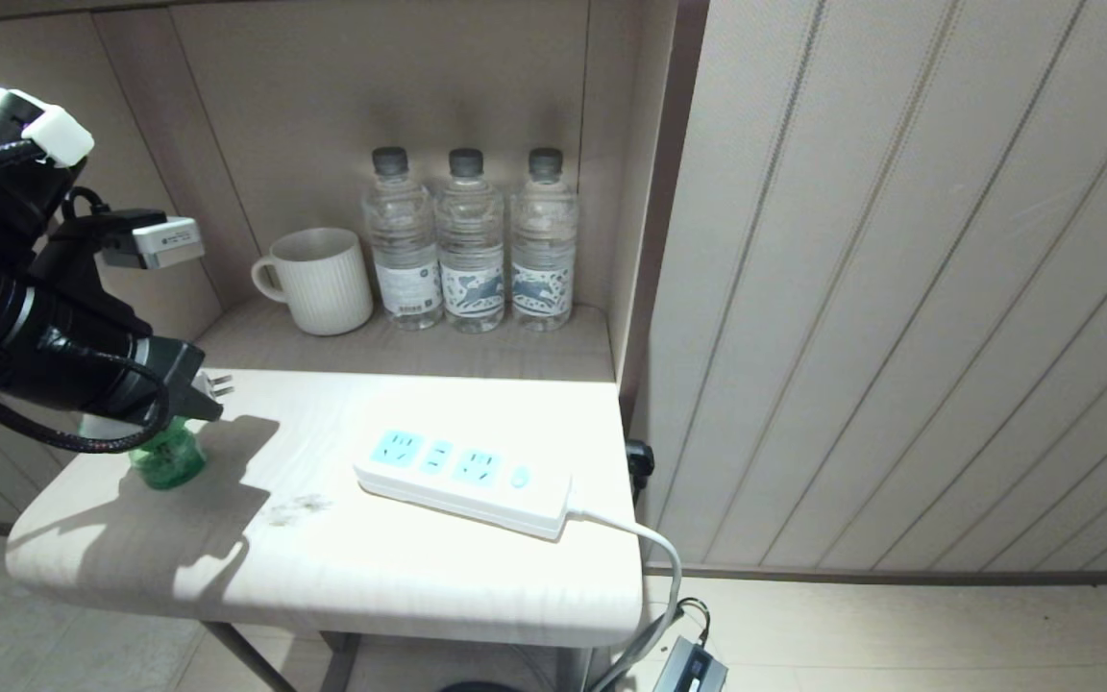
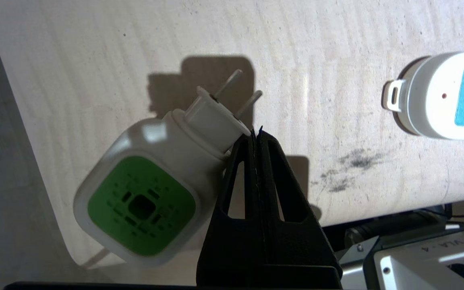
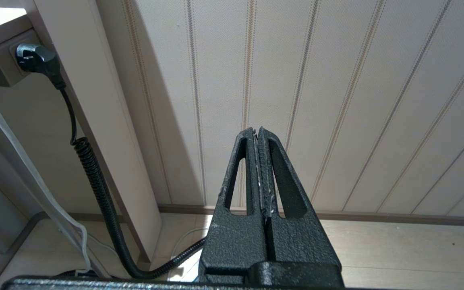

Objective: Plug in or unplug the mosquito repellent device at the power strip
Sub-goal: Pick up the mosquito repellent liquid

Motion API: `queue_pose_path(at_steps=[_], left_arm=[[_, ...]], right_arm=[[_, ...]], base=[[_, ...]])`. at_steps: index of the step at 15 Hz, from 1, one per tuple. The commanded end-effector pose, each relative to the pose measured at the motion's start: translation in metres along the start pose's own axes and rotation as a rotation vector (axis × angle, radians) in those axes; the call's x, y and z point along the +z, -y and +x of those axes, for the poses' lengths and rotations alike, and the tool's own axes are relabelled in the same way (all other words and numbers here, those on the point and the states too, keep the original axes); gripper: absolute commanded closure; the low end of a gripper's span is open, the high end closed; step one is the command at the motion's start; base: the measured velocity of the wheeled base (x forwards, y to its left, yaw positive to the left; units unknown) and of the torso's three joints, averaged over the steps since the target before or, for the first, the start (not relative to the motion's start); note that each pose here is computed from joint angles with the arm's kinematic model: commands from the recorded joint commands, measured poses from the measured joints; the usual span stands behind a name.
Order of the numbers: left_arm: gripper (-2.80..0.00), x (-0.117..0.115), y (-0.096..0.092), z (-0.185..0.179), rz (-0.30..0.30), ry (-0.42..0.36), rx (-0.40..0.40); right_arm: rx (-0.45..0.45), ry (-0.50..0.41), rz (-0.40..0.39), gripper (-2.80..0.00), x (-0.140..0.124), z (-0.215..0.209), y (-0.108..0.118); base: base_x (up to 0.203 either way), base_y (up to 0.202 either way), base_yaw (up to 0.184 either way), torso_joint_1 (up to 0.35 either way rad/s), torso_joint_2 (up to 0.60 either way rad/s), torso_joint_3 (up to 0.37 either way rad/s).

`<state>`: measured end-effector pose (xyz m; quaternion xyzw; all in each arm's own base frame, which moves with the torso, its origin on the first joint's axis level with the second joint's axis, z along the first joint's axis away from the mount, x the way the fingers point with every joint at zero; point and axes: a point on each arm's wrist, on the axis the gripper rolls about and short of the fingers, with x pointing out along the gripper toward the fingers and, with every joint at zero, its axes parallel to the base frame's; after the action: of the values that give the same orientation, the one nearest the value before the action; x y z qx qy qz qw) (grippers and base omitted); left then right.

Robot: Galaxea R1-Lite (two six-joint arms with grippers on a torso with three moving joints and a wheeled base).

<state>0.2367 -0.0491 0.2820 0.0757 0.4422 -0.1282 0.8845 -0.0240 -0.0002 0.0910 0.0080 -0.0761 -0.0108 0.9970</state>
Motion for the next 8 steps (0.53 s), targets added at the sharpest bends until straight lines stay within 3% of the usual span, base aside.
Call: queue_pose_path(at_steps=[1, 8], left_arm=[[0.0, 0.003, -0.003, 0.007, -0.007, -0.008, 0.003], [0.0, 0.018, -0.005, 0.013, -0.038, 0.02, 0.005]], right_arm=[[0.0, 0.0, 0.0, 0.0, 0.0, 0.0, 0.0], [0.0, 0.0, 0.0, 0.0, 0.0, 0.0, 0.0]], base=[[0.0, 0.0, 0.0, 0.0, 0.0, 0.0], [0.0, 0.0, 0.0, 0.0, 0.0, 0.0]])
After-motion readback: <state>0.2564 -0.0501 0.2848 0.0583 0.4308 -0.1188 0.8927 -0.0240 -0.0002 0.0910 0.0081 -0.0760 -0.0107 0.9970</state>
